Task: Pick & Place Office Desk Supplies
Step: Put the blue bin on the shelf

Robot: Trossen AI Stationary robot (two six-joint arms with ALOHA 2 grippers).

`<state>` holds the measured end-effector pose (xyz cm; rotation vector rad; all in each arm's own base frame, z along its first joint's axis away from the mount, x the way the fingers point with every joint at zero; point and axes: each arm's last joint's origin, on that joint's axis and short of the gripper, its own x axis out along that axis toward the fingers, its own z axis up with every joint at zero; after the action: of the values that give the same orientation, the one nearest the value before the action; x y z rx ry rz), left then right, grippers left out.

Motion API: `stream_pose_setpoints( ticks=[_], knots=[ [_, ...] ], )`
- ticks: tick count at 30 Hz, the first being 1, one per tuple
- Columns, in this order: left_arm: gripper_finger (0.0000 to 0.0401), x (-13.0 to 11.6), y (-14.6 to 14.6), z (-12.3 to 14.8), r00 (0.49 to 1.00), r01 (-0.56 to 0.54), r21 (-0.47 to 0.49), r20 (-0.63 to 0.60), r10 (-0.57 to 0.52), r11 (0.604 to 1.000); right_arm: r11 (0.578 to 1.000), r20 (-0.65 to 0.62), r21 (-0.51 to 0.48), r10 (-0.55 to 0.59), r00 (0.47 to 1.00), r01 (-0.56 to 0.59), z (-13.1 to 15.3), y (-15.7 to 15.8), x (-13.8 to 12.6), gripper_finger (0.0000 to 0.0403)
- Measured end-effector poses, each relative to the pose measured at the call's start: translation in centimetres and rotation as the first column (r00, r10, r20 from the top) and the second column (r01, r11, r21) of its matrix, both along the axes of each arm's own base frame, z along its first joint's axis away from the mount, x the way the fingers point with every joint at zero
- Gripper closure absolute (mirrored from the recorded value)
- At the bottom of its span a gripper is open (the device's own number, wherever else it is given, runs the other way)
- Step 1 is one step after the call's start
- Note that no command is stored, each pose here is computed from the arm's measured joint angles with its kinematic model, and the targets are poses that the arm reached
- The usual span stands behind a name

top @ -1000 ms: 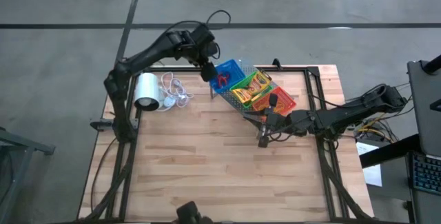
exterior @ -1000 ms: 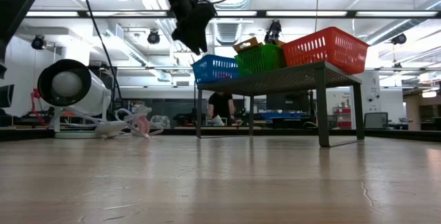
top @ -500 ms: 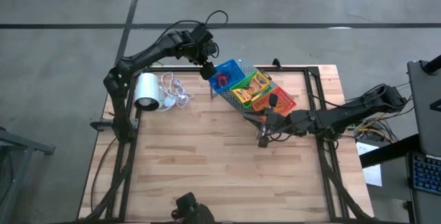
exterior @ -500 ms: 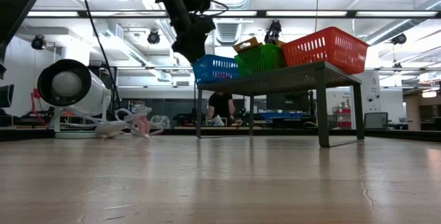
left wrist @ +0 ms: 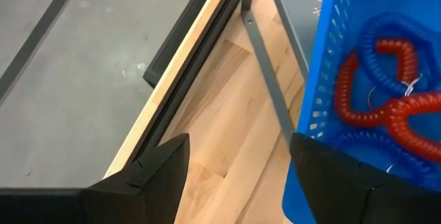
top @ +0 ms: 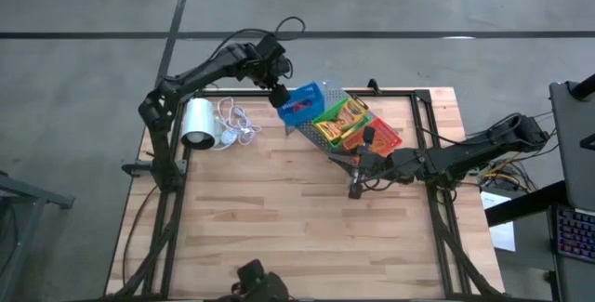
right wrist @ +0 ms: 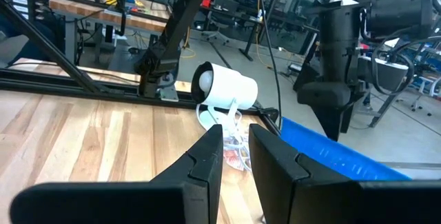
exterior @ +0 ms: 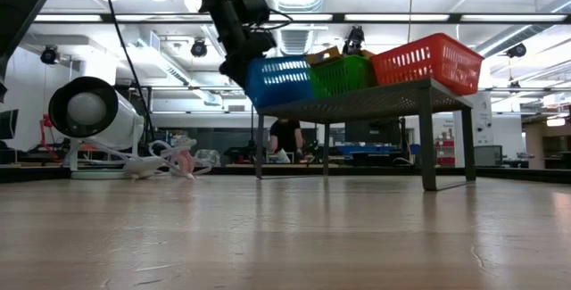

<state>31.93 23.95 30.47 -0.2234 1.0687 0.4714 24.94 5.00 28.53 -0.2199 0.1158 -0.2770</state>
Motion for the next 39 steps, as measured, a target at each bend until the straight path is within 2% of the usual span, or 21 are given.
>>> stream_pose_setpoints(
  ticks=[17, 24, 39],
  knots=[
    [0.0144, 0.2, -0.3, 0.1, 1.000, 0.008, -0.021, 0.018, -0.008, 1.000, 1.000, 0.000, 0.000, 0.000, 1.000, 0.000, 0.0, 0.0, 0.0, 0.0335],
    [0.0144, 0.4, -1.0, 1.1, 0.999, 0.032, -0.014, 0.038, -0.032, 0.999, 1.000, -0.001, 0.000, 0.000, 1.000, 0.000, 0.0, 0.0, 0.0, 0.0335],
    [0.0144, 1.1, -2.1, 1.3, 0.997, 0.066, -0.006, 0.039, -0.066, 0.998, 1.000, 0.000, 0.000, 0.000, 1.000, 0.000, 0.0, 0.0, 0.0, 0.0335]
  ],
)
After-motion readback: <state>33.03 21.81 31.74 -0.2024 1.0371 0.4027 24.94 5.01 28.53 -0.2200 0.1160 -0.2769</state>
